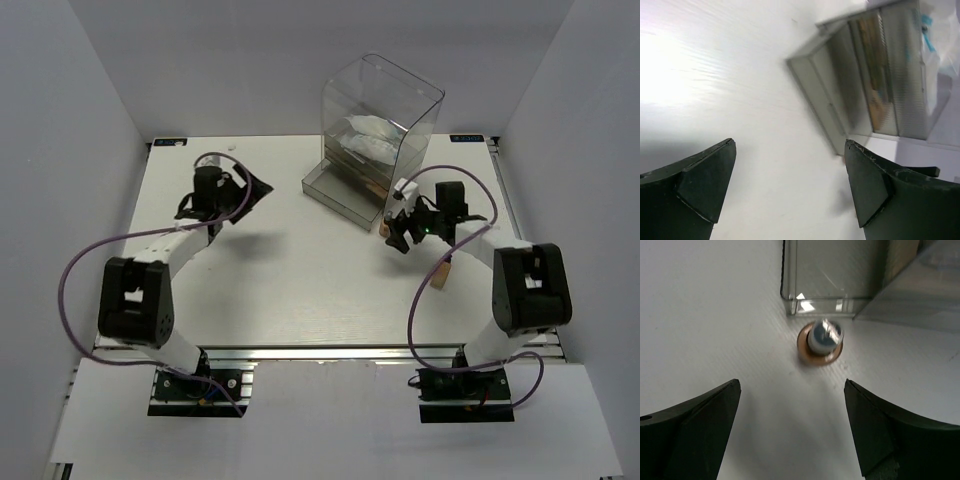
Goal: Organize the makeup
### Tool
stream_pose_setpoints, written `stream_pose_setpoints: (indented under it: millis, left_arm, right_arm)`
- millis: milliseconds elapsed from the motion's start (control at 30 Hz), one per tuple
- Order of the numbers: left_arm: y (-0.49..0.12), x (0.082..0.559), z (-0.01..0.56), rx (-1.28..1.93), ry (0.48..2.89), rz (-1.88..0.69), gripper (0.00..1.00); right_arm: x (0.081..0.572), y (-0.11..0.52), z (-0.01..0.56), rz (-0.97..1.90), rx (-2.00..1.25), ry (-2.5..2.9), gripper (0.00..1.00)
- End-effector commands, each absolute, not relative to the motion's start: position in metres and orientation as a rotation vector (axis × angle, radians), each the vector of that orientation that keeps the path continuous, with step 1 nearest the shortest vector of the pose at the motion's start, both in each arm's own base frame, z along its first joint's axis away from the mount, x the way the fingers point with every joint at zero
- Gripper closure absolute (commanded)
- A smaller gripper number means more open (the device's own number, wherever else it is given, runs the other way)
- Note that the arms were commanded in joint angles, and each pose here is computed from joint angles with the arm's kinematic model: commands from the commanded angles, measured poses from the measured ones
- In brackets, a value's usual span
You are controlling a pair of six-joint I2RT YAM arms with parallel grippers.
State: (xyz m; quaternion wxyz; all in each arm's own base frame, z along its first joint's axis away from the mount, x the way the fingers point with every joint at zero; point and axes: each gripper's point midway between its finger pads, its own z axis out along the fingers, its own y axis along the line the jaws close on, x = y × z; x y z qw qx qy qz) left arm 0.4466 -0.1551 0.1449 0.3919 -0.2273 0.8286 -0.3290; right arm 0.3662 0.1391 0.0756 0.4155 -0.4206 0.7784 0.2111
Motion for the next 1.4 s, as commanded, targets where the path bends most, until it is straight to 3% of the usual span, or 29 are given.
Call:
stream_pose_setpoints:
  millis: [0,300,600,733,867,1067,1200,1367]
  left_arm:
    - [-0.104,0.41,0.134,-0.6,2.161,-0.639,0.02]
    - [-0.044,0.363,0.158,-0.691,2.08,-0.452,0.02]
    - [-0.043,0.349,0.147,-0.74,2.085,-0.466,0.02]
    - [-0.043,0.352,0.142,-0.796,2.087,-0.487,0.02]
    - [-0.044,0.354,0.142,-0.796,2.087,-0.522,0.02]
    - [-0.048,0.355,0.145,-0.769,2.085,-0.547,0.02]
    - [-0.05,0.354,0.145,-0.764,2.085,-0.566,0.02]
    - [-0.037,0.351,0.15,-0.775,2.065,-0.529,0.02]
  right_arm:
    - [0.401,0.158,0.09,0.445,-1.094,1.894,0.11]
    - [0.425,0.172,0.066,0.377,-1.151,1.922,0.21]
    - [0.419,0.171,0.055,0.368,-1.229,1.905,0.53]
    - [0.413,0.171,0.065,0.361,-1.25,1.875,0.82]
    - [0.399,0.169,0.08,0.354,-1.291,1.847,0.99]
    - [0.391,0.202,0.139,0.296,-1.377,1.735,1.0]
    - [0.414,0.226,0.173,0.17,-1.37,1.716,1.0]
    - [0.436,0.245,0.163,0.097,-1.39,1.853,1.0]
